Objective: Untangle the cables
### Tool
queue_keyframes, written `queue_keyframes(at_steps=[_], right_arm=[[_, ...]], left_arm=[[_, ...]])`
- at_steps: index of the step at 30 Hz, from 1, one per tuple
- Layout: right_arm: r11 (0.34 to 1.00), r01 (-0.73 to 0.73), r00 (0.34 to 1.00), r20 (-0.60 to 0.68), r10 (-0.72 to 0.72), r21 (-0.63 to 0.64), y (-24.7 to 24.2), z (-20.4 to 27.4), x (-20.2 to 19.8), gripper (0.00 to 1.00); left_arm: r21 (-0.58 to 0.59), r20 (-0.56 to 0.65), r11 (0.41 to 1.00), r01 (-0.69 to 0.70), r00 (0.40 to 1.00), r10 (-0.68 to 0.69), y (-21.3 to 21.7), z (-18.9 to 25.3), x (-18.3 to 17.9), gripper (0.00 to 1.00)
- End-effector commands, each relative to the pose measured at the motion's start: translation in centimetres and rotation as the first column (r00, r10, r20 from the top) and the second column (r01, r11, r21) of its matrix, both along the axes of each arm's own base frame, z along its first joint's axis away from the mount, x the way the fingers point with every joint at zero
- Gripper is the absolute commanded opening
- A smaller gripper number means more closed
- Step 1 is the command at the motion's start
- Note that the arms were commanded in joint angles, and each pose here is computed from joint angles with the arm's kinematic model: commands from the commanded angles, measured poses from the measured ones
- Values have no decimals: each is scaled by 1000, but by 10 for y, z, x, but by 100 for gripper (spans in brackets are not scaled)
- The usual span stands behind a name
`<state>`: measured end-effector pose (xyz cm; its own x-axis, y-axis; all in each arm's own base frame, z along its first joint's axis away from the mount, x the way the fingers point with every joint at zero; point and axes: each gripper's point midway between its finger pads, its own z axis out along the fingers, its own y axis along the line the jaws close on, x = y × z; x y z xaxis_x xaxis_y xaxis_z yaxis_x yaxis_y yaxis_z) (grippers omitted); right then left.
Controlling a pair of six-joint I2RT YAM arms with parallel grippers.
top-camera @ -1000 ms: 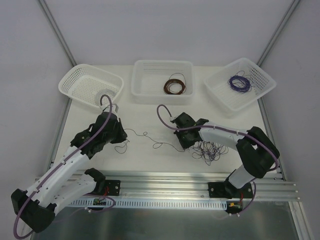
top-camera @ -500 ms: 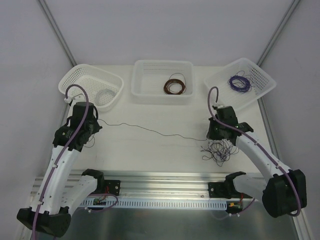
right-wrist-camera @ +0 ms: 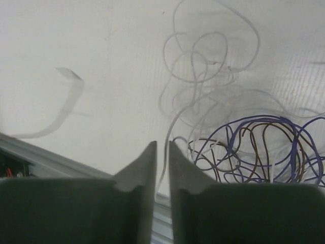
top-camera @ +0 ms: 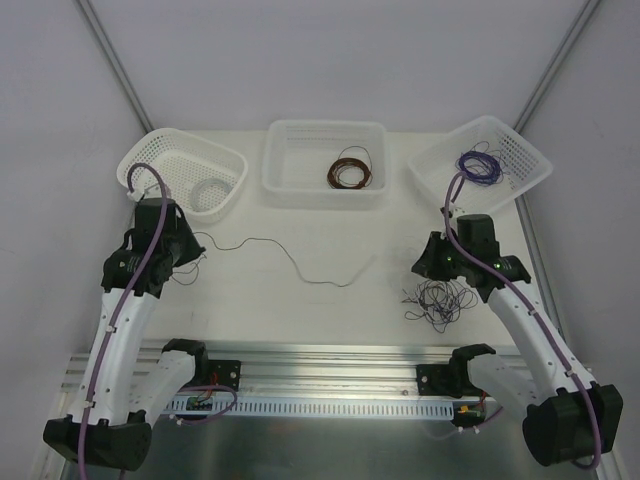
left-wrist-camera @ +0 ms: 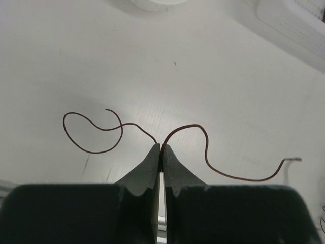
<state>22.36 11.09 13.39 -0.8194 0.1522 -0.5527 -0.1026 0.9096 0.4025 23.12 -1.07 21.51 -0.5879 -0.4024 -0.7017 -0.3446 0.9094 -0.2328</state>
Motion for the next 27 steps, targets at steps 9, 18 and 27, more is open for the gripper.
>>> queue_keyframes(at_steps=[9,18,27], right_arm=[[997,-68,996,-62,66,-20,12,-26,-19,45],[995,-94,996,-9,93,-36,16,-15,-23,75],[994,-107,991,77,108,-21,16,19,-33,97]], left_arm=[[-111,-57,976,187,979,-194,-35,-52,-1,0],[-223,96,910,350,937,-337,-72,-5,5,0],[-259,347,836,483,855,-386,-101,113,28,0]])
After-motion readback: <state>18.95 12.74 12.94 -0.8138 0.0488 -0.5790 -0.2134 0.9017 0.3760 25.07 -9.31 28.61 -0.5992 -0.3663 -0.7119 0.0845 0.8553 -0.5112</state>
